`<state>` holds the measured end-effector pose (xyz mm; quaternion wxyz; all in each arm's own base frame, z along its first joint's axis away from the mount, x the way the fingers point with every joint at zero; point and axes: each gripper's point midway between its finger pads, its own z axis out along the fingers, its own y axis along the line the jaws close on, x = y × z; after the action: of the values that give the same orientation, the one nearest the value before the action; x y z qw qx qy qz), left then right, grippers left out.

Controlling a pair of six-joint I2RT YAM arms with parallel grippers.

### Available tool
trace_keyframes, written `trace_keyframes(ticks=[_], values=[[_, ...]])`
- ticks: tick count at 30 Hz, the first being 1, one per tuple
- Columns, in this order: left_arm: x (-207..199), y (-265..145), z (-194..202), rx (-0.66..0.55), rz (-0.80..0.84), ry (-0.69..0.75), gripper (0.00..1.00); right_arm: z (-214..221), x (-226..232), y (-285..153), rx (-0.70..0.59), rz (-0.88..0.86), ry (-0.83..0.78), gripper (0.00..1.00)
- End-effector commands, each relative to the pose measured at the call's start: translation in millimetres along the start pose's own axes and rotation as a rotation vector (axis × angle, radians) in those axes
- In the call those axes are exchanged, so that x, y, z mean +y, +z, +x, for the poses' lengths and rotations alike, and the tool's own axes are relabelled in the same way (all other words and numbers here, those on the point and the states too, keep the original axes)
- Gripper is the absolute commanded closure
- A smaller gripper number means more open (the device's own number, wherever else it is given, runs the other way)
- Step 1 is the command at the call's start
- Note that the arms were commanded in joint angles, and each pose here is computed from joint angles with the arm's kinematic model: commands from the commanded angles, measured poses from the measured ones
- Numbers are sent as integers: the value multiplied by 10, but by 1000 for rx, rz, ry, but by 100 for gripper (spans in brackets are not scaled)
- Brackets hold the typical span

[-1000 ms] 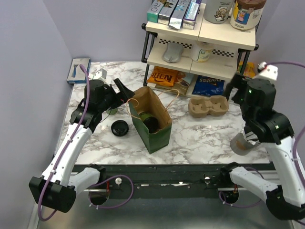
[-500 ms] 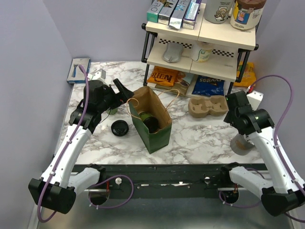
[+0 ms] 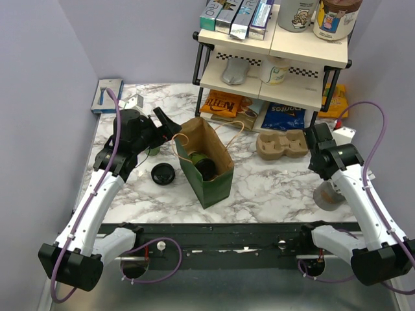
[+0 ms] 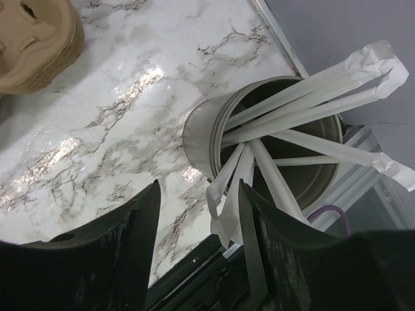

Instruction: Pack the takeout coffee

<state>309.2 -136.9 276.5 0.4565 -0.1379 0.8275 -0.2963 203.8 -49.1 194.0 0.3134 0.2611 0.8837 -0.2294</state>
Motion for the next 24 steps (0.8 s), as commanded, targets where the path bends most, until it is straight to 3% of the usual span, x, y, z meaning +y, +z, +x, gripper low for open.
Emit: trace_keyframes(ticks=[1,5,9,13,14,16,24], values=[[-35,-66,-88,-32,4,17,1,-121,-141,37,-56,79,4,41],[-35,-77,-94,-35,3,18,1,-156,-122,80,-57,72,-8,50],[-40,-85,-108,-41,4,21,1,-197,-92,95,-70,58,-13,67],[-33,-71,-102,-38,1,19,1,-266,-100,74,-95,54,-16,78],[-28,-69,-97,-37,0,20,1,-285,-112,61,-102,55,-16,82],[-40,-80,-109,-41,4,21,1,-334,-159,17,-118,65,-9,99],[-45,-98,-125,-50,3,22,1,-517,-362,-209,-164,93,14,99]])
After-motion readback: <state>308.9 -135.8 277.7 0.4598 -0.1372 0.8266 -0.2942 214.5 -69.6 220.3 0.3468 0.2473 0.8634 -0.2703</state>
